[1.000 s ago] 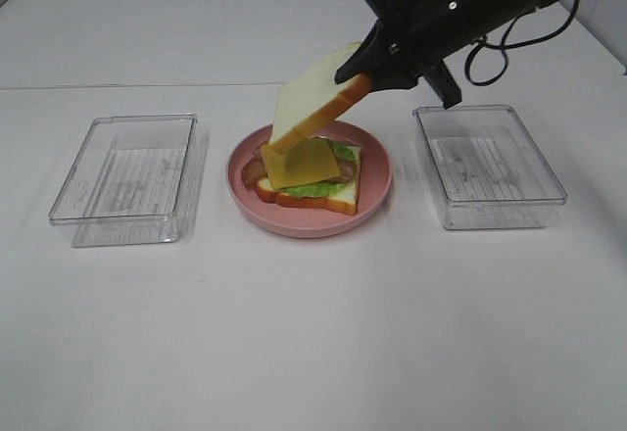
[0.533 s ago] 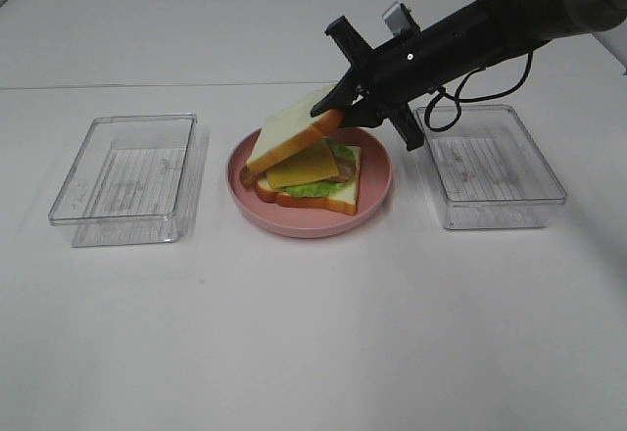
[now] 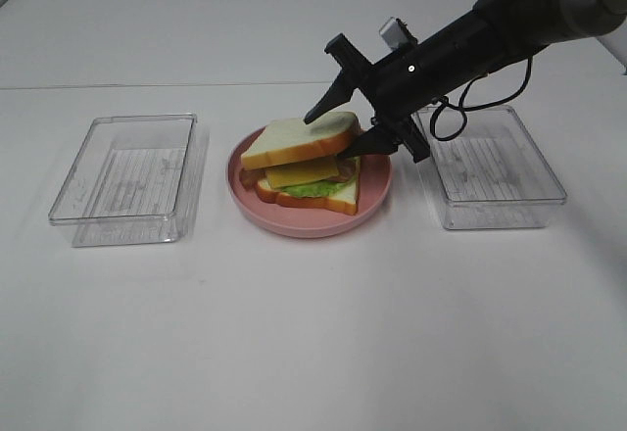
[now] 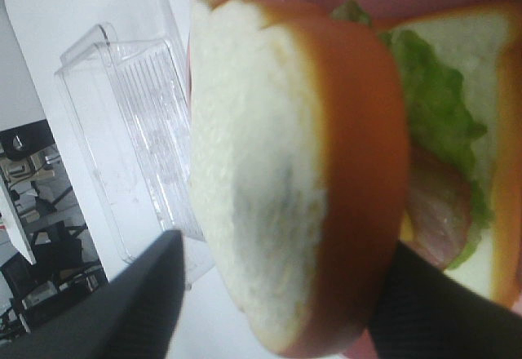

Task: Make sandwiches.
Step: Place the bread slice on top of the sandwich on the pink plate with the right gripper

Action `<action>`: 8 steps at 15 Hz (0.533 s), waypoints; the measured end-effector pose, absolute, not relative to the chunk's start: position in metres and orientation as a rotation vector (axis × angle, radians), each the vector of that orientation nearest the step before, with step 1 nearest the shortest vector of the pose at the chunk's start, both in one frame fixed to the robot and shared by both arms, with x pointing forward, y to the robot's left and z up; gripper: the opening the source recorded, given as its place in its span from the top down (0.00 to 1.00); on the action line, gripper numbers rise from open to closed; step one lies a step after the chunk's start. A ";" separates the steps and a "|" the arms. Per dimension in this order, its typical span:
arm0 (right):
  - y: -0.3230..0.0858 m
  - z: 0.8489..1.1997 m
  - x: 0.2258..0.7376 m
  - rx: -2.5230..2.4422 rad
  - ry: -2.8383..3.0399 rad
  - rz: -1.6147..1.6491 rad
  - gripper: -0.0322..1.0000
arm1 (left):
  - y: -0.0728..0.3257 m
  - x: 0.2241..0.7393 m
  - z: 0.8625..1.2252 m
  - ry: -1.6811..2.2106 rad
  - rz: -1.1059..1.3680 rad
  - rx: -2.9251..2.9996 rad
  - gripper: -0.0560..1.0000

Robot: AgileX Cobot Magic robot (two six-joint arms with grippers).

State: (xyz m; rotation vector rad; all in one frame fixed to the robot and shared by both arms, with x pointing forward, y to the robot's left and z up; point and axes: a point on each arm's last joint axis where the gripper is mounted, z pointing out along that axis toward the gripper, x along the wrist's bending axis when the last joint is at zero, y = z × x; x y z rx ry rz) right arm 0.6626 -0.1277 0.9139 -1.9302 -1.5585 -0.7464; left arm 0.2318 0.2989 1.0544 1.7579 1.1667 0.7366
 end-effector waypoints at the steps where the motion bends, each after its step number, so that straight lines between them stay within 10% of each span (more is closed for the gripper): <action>1: -0.128 0.913 0.660 -1.910 -1.586 -0.723 0.32 | 0.299 0.232 1.054 1.167 0.737 1.758 0.08; 8: -0.146 0.930 0.646 -1.886 -1.919 -0.521 0.24 | 0.299 0.232 1.054 1.167 0.737 1.758 0.08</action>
